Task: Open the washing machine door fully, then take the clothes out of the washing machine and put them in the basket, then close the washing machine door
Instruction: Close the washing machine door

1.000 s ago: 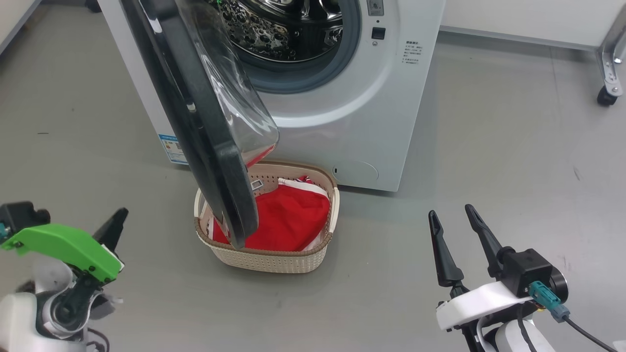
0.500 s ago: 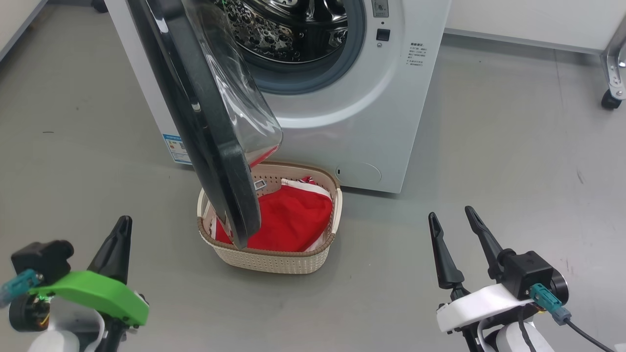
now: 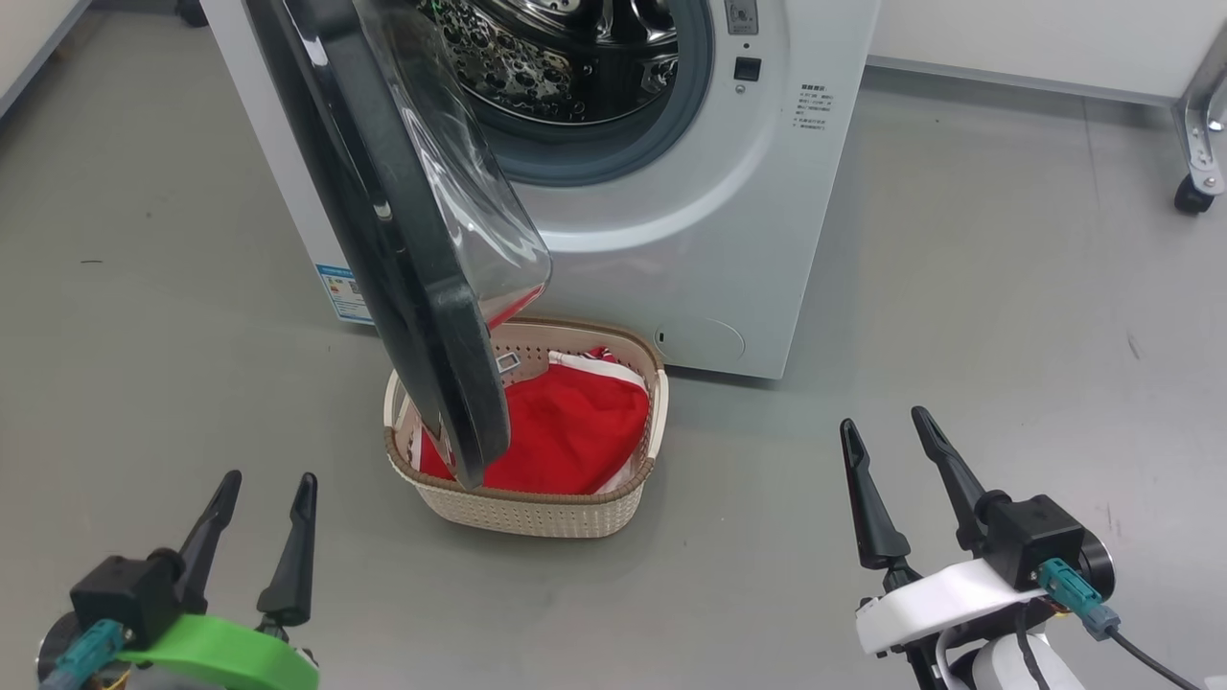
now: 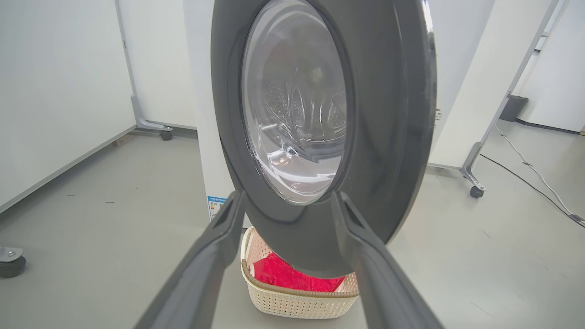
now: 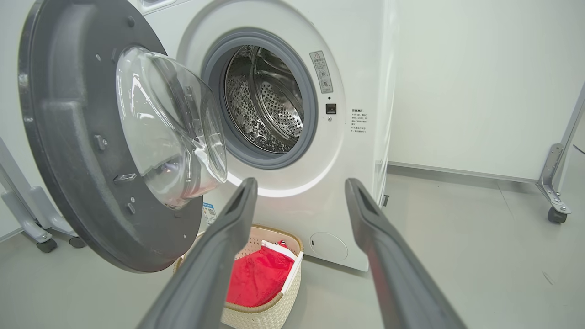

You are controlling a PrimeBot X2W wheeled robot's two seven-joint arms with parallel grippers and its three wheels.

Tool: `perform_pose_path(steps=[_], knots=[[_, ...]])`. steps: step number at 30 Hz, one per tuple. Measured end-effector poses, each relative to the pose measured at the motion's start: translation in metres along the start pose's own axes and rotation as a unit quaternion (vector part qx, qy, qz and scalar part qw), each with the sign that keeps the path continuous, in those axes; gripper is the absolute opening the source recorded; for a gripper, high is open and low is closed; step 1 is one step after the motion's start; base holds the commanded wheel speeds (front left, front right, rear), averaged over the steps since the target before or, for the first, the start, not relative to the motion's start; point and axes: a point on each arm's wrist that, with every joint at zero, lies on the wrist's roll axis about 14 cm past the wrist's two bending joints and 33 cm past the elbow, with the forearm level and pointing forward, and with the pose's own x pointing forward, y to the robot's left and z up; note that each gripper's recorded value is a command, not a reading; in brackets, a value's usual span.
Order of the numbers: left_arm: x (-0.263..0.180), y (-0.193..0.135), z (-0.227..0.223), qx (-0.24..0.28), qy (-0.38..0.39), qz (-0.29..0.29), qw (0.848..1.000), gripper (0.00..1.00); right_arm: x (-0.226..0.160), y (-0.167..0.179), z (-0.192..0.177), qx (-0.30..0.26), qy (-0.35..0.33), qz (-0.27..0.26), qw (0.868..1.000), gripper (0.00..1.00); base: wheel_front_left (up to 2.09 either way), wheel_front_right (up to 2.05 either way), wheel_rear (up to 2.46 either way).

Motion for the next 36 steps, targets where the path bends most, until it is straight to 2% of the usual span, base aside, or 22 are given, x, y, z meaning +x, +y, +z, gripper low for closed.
perform_pose_path(steps=[36], knots=[[-0.007,-0.013,-0.019,0.003,0.003,-0.015,1.000,1.00,-0.004,0.001,0.006,-0.003,-0.008,0.002,1.000,1.00,0.00,0.00,0.00]])
